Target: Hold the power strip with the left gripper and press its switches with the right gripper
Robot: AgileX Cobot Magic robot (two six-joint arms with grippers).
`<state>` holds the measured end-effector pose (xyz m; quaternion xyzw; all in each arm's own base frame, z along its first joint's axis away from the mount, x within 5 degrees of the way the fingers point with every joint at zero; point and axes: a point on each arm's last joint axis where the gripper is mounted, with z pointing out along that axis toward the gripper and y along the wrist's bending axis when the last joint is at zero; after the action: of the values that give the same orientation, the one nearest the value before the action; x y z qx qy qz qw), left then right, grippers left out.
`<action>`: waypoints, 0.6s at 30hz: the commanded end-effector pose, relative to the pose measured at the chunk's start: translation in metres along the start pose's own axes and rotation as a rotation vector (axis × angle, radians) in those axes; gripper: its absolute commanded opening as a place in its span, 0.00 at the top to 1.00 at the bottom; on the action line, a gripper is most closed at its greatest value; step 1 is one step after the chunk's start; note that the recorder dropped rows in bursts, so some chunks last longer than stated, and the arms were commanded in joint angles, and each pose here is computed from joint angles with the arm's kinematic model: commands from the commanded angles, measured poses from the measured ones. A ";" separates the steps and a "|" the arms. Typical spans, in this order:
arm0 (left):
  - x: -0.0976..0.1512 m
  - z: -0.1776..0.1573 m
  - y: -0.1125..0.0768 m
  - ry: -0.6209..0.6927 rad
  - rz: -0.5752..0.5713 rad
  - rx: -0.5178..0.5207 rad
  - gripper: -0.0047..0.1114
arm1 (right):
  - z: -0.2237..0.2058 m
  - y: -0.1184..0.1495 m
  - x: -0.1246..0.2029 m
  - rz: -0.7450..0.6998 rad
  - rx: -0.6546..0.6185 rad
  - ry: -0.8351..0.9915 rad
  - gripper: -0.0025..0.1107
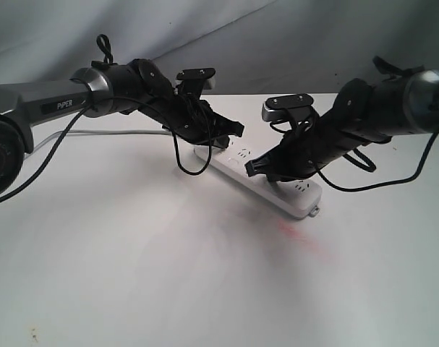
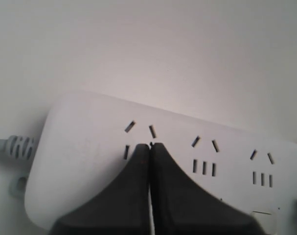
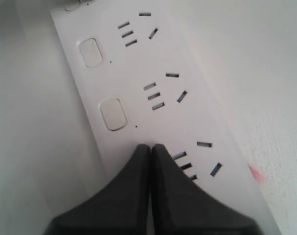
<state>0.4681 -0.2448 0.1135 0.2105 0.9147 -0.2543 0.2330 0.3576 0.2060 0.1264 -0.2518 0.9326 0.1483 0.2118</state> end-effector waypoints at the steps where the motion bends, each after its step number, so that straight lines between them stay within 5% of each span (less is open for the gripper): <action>1: -0.001 0.001 -0.001 -0.007 -0.002 0.002 0.96 | 0.010 -0.001 0.012 -0.017 -0.009 0.073 0.98; 18: -0.001 0.001 -0.001 -0.007 -0.002 0.002 0.96 | -0.022 0.006 -0.006 -0.016 -0.013 -0.027 0.98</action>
<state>0.4681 -0.2448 0.1135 0.2105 0.9147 -0.2543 0.2330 0.3536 0.2050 0.1460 -0.2582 0.9276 0.1540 0.2217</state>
